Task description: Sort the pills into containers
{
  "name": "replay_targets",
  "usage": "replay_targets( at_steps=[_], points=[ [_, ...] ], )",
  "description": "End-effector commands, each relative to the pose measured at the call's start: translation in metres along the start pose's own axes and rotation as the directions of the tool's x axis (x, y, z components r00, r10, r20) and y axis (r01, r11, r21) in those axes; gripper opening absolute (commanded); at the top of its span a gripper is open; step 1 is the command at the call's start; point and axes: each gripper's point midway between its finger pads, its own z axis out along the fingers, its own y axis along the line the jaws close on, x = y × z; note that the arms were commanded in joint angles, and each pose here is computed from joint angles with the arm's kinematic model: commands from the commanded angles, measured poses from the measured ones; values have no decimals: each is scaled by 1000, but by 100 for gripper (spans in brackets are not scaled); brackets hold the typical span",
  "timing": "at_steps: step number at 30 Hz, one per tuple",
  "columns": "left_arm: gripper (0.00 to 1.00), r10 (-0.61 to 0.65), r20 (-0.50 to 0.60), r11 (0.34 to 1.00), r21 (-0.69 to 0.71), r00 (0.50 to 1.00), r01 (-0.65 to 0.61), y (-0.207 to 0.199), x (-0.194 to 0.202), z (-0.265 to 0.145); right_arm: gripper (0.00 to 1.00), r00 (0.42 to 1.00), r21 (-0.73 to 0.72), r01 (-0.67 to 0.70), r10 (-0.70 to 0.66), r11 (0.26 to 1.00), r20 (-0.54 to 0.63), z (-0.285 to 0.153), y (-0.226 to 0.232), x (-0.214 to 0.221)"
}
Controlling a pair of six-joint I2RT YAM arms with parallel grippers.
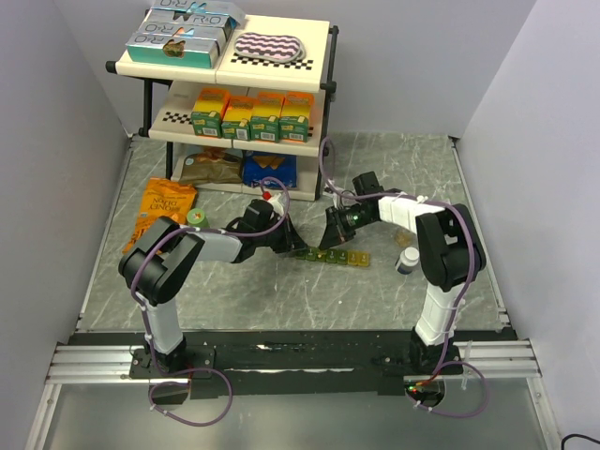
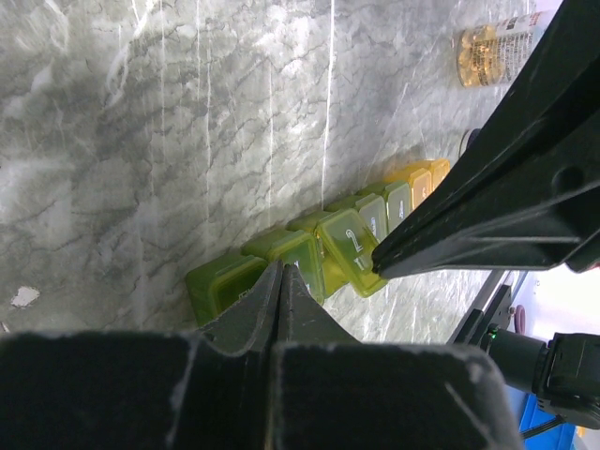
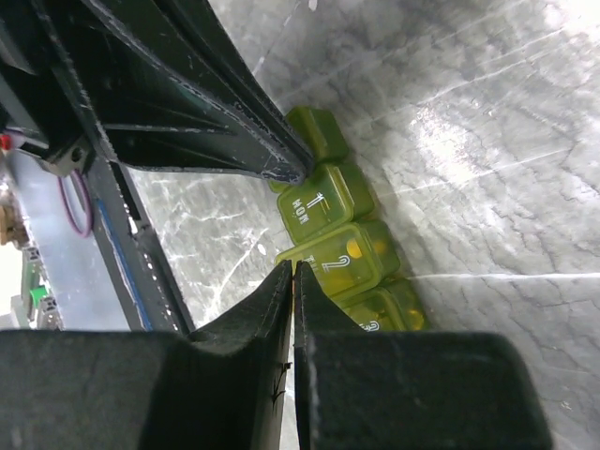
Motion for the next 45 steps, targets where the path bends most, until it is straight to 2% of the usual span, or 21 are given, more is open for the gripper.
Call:
replay_targets(
  at_steps=[1, 7, 15, 23, 29, 39, 45],
  points=[
    [1, -43, -52, 991, -127, 998, 36, 33, 21, 2, 11, 999, 45, 27, -26, 999, -30, 4, -2, 6],
    [1, -49, -58, 991, -125, 997, 41, 33, 23, 2, 7, 997, 188, 24, -10, 982, -79, 9, -19, 7],
    [1, -56, -59, 992, -118, 997, 49, 31, 23, 4, 4, 993, 293, 51, -16, 955, -121, 15, -23, 15],
    [1, -50, -68, 992, -121, 996, 42, 32, 24, 4, 3, 978, 308, 199, -209, 930, -1, -17, 12, -39],
    [1, -50, -73, 992, -118, 996, 41, 32, 25, 4, 2, 967, 330, 243, -256, 912, -4, -29, 20, -44],
    [1, -49, -77, 992, -120, 996, 39, 33, 25, 5, 1, 974, 298, 223, -204, 928, -95, -8, 15, -15],
    [1, -61, -76, 992, -113, 995, 52, 32, 28, 5, 0, 974, 322, 120, -49, 939, -220, 25, -13, 31]
  ],
)
